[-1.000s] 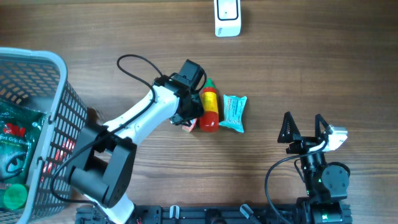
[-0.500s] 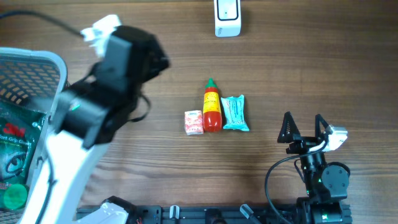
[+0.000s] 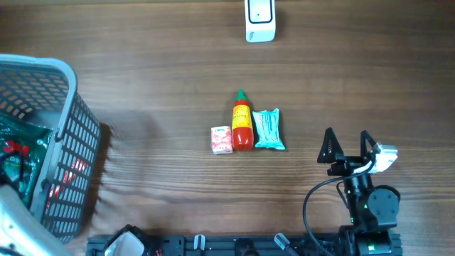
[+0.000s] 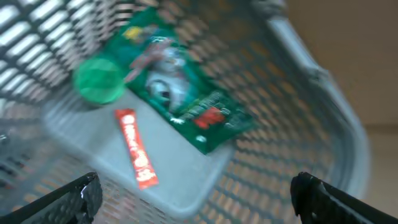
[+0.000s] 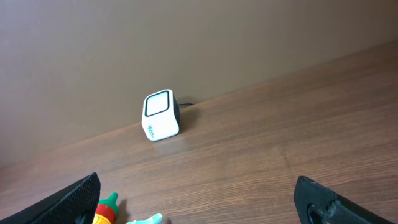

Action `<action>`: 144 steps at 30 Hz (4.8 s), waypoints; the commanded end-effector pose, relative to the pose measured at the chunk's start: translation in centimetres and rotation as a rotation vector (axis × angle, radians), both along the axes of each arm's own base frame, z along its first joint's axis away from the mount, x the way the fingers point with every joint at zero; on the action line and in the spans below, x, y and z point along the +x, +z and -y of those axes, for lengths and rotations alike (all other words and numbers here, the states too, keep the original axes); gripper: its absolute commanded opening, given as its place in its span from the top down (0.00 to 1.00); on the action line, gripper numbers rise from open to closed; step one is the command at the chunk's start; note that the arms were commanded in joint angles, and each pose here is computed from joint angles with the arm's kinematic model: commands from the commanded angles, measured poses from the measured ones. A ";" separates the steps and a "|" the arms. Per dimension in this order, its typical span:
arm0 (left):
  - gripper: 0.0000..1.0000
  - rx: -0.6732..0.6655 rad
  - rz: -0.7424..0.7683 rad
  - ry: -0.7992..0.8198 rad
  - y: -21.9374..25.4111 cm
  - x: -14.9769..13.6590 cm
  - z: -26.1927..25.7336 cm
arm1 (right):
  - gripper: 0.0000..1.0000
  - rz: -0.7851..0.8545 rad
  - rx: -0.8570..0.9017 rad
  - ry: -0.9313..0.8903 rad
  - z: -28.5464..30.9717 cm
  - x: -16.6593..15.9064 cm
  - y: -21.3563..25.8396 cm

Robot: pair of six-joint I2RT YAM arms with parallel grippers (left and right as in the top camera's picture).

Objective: Scan the item barcode
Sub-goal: 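Grasp the green-lidded jar in the basket with left gripper, then carry the green-lidded jar out and set it right of the wipes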

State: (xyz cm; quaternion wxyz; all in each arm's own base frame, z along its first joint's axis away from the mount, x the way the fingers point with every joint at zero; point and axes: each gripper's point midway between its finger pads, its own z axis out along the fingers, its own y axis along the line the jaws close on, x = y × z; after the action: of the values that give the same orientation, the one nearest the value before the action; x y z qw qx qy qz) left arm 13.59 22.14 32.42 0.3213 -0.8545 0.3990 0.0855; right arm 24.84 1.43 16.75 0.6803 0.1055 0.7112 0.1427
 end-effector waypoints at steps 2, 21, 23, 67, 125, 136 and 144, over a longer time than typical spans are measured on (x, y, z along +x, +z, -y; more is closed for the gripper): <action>0.00 -0.215 0.031 0.321 -4.6 -1.6 -1.8 | 0.00 0.010 -0.011 -0.005 0.1 0.0 0.2; 0.00 -0.463 -0.450 0.354 -17.8 -5.6 -6.2 | 0.00 0.010 -0.010 -0.005 0.1 0.0 0.2; 0.00 -0.457 -0.510 0.137 -18.6 -4.8 -7.3 | 0.00 0.010 -0.010 -0.005 0.1 0.0 0.2; 0.23 -0.595 -0.468 -0.158 -26.8 -6.2 -5.9 | 0.00 0.010 -0.010 -0.005 0.1 0.0 0.2; 0.00 0.150 -0.648 -2.726 -27.2 19.2 57.8 | 0.00 0.010 -0.010 -0.005 0.1 0.0 0.2; 0.00 0.723 -0.310 -2.233 -0.8 23.0 43.8 | 0.00 0.010 -0.011 -0.005 0.1 0.0 0.2; 0.00 0.640 -0.055 -1.369 11.6 16.4 19.3 | 0.00 0.010 -0.010 -0.005 0.1 0.0 0.2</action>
State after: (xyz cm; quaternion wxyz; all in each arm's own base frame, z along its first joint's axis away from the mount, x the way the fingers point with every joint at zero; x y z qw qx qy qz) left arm 33.19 -5.02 41.33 0.4919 -0.0929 0.8657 -0.0006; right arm 24.84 1.45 16.76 0.6803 0.1052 0.7111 0.1430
